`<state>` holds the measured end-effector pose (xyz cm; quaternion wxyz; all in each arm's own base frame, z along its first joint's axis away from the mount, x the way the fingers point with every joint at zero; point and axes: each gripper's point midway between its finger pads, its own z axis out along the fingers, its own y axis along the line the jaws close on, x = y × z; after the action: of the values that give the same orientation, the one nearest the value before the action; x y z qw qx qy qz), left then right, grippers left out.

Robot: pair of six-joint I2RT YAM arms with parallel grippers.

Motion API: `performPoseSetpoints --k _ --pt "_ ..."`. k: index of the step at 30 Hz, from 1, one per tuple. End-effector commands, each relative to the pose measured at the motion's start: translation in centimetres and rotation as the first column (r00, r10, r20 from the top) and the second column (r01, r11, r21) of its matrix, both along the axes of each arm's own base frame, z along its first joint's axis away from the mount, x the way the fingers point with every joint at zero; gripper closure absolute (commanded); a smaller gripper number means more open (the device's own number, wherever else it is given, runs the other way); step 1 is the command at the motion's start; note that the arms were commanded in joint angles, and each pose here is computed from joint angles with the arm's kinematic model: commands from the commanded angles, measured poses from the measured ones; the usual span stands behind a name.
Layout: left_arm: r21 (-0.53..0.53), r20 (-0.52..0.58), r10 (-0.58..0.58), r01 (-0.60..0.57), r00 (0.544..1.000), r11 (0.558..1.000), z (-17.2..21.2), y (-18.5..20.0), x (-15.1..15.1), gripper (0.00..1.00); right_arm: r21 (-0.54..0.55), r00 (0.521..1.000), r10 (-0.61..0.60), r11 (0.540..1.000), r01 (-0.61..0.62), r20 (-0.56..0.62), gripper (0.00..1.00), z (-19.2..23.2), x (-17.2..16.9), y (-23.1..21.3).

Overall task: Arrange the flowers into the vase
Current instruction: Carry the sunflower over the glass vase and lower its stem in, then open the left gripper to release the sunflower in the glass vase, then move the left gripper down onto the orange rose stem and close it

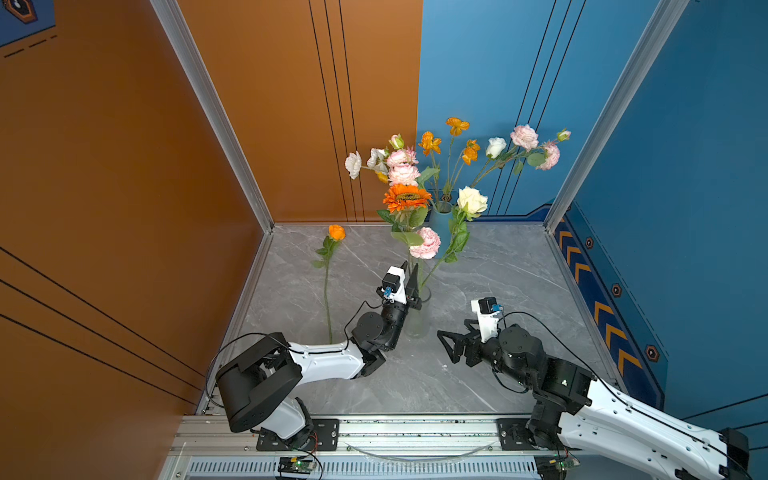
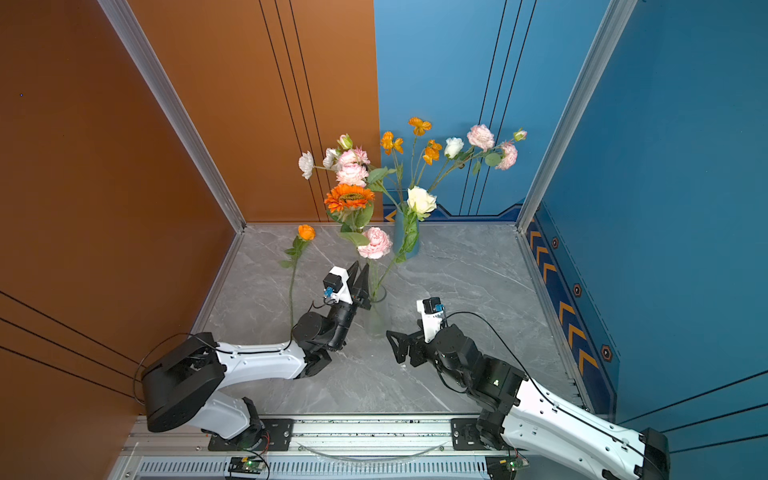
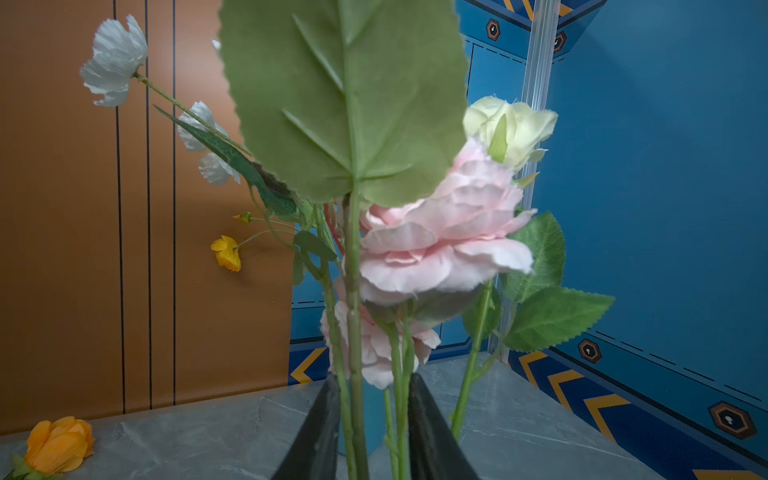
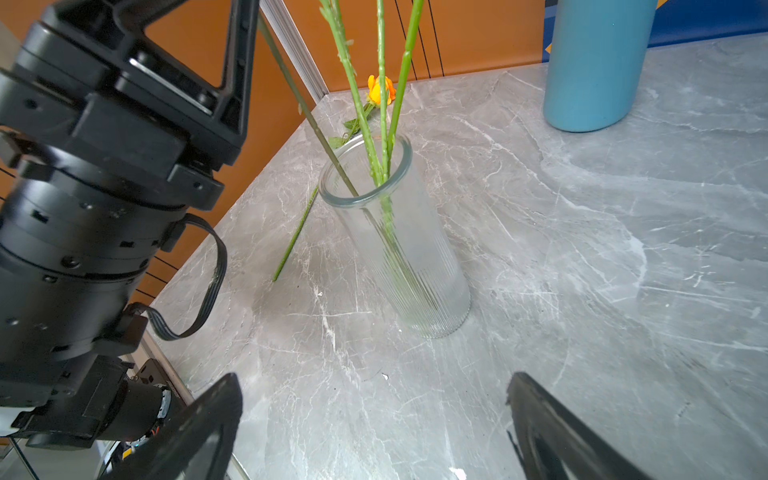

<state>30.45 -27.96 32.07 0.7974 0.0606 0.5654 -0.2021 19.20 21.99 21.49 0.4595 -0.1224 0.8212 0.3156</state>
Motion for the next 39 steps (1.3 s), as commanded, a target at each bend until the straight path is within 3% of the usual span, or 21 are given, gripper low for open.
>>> performPoseSetpoints --k 1,12,18,22,25,29,30,33,38,39 --pt "-0.034 0.024 0.02 -0.019 1.0 0.999 1.4 0.9 -0.8 0.69 0.01 1.0 0.011 1.0 -0.011 0.002 0.0 0.0 0.0 0.3" --pt "0.008 0.074 -0.018 0.017 0.997 1.0 2.5 1.4 -3.9 0.46 0.013 1.0 0.014 1.0 -0.014 -0.004 0.0 -0.1 0.1 0.5" --pt "0.188 0.112 -0.044 0.022 0.993 0.982 0.9 1.9 -7.1 0.08 0.011 1.0 0.011 1.0 -0.011 -0.008 0.0 -0.4 0.1 0.5" --pt "0.27 0.04 -0.077 0.064 0.996 0.961 -1.2 3.2 -7.9 0.05 0.011 1.0 0.015 1.0 -0.014 -0.01 0.0 -0.4 0.1 0.6" --pt "0.274 -0.005 -0.076 0.074 0.997 0.959 -1.9 5.3 -8.1 0.05 0.012 1.0 0.015 1.0 -0.015 -0.01 0.0 -0.4 0.1 0.7" --pt "0.251 -0.175 0.093 -0.047 0.98 0.967 -2.9 10.7 -5.7 0.06 0.011 1.0 0.026 1.0 -0.026 -0.008 0.0 -0.4 0.0 0.9" --pt "0.241 -0.25 0.164 -0.103 0.954 0.965 -3.3 12.8 -4.6 0.06 0.011 0.999 0.033 0.999 -0.033 -0.005 0.0 -0.3 -0.1 1.0" --pt "0.245 -0.508 0.285 -0.181 0.813 0.953 -6.1 18.2 -1.8 0.07 0.012 0.999 0.053 0.999 -0.053 0.01 0.0 0.0 -0.5 1.7" --pt "0.187 -0.785 0.29 -0.237 0.547 0.953 -12.4 23.4 0.8 0.12 -0.01 0.996 0.078 0.997 -0.078 0.032 0.0 0.2 -1.1 3.2" --pt "0.188 -0.821 0.29 -0.246 0.492 0.951 -13.8 24.0 1.5 0.19 -0.012 0.996 0.086 0.996 -0.086 0.035 0.0 0.2 -1.2 3.6"
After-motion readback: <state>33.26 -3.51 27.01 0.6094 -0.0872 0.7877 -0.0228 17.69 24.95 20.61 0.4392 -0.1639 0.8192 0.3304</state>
